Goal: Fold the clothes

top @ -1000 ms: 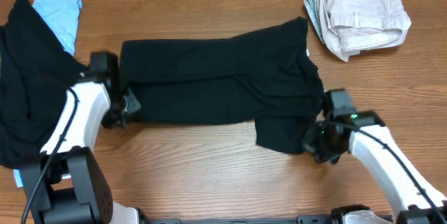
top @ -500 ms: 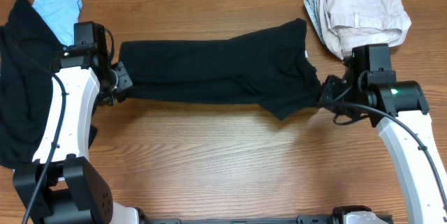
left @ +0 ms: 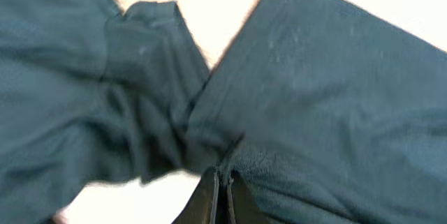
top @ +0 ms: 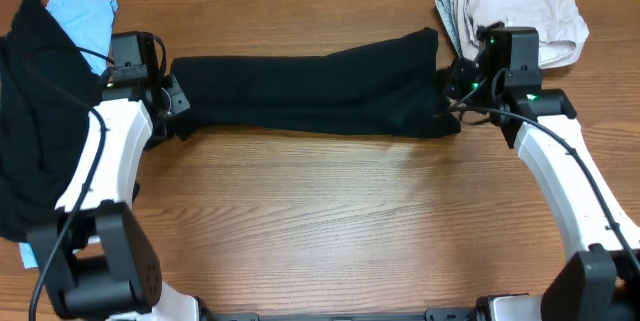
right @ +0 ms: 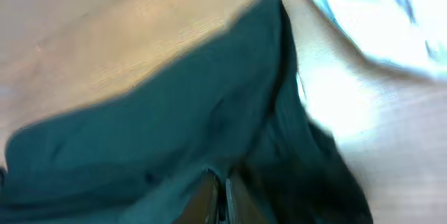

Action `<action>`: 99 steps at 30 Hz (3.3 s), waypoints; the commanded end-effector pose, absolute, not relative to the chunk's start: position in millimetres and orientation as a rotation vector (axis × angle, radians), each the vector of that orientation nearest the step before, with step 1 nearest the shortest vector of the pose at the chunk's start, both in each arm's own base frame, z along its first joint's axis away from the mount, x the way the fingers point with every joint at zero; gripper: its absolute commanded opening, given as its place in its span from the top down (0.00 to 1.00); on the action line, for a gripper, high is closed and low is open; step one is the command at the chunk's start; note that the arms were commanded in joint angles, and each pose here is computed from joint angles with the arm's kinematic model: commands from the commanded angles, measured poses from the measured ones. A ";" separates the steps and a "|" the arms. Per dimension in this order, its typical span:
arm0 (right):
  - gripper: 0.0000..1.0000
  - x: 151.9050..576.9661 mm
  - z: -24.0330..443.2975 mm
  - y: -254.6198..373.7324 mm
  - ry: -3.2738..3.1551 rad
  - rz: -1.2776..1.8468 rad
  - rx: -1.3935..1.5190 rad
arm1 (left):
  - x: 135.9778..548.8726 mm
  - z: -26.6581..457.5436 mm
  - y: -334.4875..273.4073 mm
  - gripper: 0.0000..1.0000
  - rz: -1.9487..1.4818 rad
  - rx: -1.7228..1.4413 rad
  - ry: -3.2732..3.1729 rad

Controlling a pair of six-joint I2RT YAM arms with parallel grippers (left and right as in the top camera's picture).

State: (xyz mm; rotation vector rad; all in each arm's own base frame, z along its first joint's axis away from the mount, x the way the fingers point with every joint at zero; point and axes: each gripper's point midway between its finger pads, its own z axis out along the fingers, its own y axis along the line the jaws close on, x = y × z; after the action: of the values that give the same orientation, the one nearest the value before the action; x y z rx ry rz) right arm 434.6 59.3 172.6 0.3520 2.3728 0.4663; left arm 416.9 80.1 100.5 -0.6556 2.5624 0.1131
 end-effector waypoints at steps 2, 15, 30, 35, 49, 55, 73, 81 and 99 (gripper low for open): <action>0.96 465.0 175.6 59.9 2.288 0.462 0.308 | 430.8 70.0 92.7 0.96 0.154 -0.713 2.548; 0.96 511.6 120.5 85.8 2.247 0.535 0.327 | 477.7 20.8 91.5 0.96 0.104 -0.731 2.450; 0.00 526.4 136.1 75.9 2.180 0.507 0.346 | 512.8 42.3 93.4 0.00 0.079 -0.664 2.322; 0.00 504.8 146.1 60.8 2.290 0.473 0.377 | 506.6 70.3 93.9 0.00 0.119 -0.611 2.411; 0.09 426.8 56.5 59.5 2.695 0.343 0.216 | 474.6 139.6 89.8 0.00 0.205 -0.426 2.658; 0.72 410.3 37.3 57.8 2.760 0.317 0.160 | 468.8 137.0 89.1 0.00 0.212 -0.409 2.688; 0.96 313.5 79.6 -20.8 2.946 0.229 0.666 | 463.7 134.4 88.1 0.00 0.232 -0.313 2.729; 0.84 308.4 89.1 -30.7 2.920 0.249 0.710 | 462.3 123.5 72.9 0.00 0.121 -0.260 2.764; 0.07 348.6 120.6 -26.7 2.781 0.337 0.605 | 447.6 14.2 23.3 0.00 -0.283 -0.006 2.983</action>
State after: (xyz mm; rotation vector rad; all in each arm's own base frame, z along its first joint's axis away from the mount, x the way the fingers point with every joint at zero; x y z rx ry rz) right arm 339.3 -25.7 107.8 0.6269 2.8249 0.3288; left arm 451.4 42.2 36.0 -0.1397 2.9564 -0.1260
